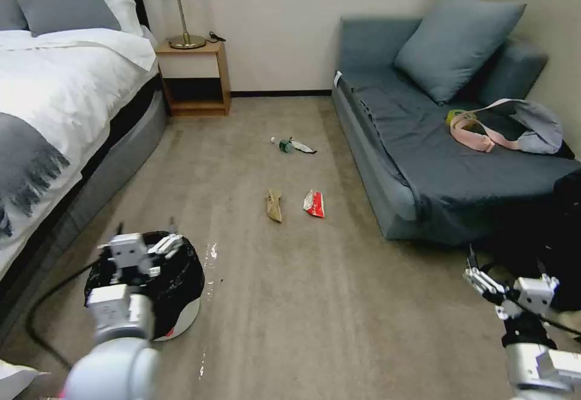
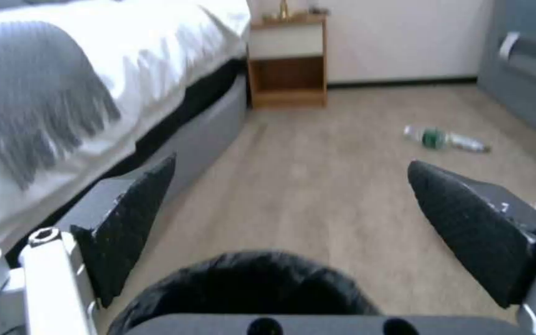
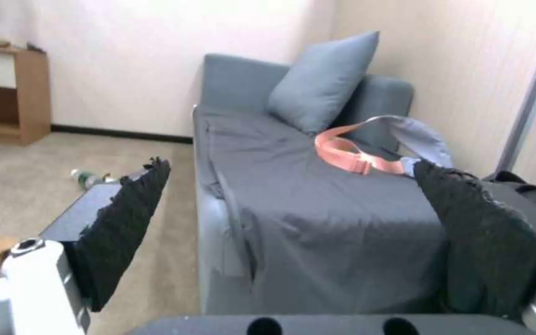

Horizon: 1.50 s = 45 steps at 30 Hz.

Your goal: Pick up the trash bin, then pick up the garbage on the floor and place it into the trash bin.

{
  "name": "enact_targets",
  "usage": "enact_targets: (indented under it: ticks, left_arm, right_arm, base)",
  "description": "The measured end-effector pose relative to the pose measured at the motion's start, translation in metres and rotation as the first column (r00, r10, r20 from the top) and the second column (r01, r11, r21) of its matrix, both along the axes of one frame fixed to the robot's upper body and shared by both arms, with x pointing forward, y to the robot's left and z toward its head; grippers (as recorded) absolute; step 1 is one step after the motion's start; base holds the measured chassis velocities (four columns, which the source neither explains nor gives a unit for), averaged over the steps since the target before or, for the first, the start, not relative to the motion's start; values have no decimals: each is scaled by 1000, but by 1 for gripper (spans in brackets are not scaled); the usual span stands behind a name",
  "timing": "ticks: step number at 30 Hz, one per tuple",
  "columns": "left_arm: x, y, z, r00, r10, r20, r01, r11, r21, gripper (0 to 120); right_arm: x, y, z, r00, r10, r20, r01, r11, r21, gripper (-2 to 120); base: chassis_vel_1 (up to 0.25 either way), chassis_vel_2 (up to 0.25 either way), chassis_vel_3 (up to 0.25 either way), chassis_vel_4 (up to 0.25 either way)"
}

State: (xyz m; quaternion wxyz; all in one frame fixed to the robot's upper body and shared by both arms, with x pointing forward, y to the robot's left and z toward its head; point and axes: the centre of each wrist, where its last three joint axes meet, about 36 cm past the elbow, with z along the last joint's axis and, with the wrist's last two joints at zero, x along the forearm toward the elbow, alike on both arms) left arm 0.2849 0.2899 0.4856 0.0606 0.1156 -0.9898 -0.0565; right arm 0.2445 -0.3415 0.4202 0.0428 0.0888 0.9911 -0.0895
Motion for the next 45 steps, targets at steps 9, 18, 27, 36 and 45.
enact_targets:
  ticks: [9,18,27,36,45]
  left_arm:
    - [11,60,0,975,35,-218,-46,998,-47,100]
    - [22,94,-7,921,87,-381,-142,982,-120,100]
    - [37,115,-5,901,115,-418,-194,969,-152,100]
    - [55,139,-17,878,146,-456,-247,954,-170,100]
    - [62,141,-40,853,132,-505,-257,948,-188,100]
  right_arm:
    - [7,-12,17,996,49,-69,-49,999,5,100]
    - [2,1,15,989,107,-100,-108,994,-8,100]
    - [1,12,5,983,137,-120,-139,990,-11,100]
    - [5,9,-6,979,152,-138,-155,988,-11,100]
    - [12,2,-7,975,168,-146,-172,985,-21,100]
  base:
    - [0,0,0,0]
    - [0,0,0,0]
    - [0,0,0,0]
    - [0,0,0,0]
    - [0,0,0,0]
